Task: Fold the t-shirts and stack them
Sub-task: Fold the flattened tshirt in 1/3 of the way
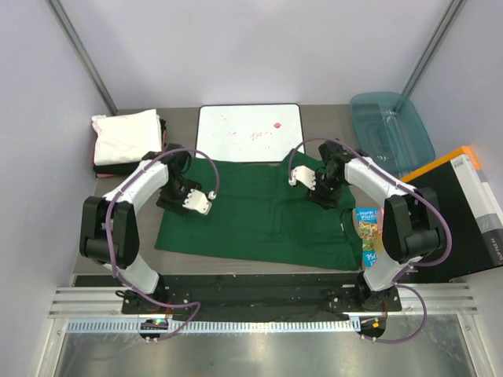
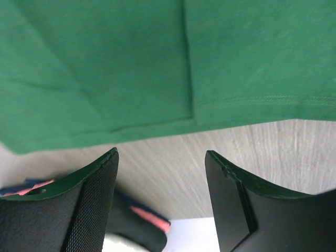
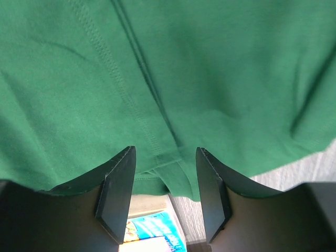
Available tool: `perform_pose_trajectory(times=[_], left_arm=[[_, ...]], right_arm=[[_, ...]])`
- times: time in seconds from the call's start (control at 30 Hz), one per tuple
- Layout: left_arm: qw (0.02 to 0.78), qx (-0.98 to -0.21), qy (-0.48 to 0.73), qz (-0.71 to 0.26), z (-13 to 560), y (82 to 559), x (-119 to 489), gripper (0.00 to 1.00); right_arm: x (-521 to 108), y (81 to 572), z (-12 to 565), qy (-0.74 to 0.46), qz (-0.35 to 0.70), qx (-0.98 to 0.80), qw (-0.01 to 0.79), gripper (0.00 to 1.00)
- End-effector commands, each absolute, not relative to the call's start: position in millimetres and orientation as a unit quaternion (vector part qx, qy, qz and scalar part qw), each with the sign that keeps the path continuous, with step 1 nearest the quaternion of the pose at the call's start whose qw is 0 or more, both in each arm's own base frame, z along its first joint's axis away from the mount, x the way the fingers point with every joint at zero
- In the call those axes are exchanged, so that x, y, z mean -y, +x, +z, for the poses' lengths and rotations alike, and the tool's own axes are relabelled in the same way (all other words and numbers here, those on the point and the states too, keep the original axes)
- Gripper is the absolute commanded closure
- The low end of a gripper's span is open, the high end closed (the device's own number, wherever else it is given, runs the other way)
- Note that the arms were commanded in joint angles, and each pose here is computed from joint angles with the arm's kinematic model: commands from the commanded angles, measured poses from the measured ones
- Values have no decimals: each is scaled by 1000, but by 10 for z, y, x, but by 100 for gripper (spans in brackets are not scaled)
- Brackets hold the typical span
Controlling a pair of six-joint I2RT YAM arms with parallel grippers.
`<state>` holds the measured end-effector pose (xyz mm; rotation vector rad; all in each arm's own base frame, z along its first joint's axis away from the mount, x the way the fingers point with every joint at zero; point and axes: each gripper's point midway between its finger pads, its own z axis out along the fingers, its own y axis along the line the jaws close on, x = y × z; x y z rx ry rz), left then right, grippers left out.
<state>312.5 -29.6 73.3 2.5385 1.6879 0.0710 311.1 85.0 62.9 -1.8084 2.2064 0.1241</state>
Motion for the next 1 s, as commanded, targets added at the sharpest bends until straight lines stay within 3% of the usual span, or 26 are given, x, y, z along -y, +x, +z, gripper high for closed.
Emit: perform_pose_trajectory(times=[0.0, 0.27, 0.87, 0.97], left_arm=[[37, -540, 841, -7, 737, 3051, 330, 33], [12, -534, 845, -26, 676, 3004, 332, 33], [-36, -543, 838, -40, 329, 2912, 297, 32], [-39, -546, 836, -43, 277, 2922, 307, 37]], right_arm=[[-812, 3050, 530, -646, 39, -753, 119, 46], [-813, 3027, 330, -644, 47, -758, 92, 54], [-825, 3154, 227, -643, 33, -759, 95, 55], [-835, 3188, 220, -642, 33, -760, 95, 55]])
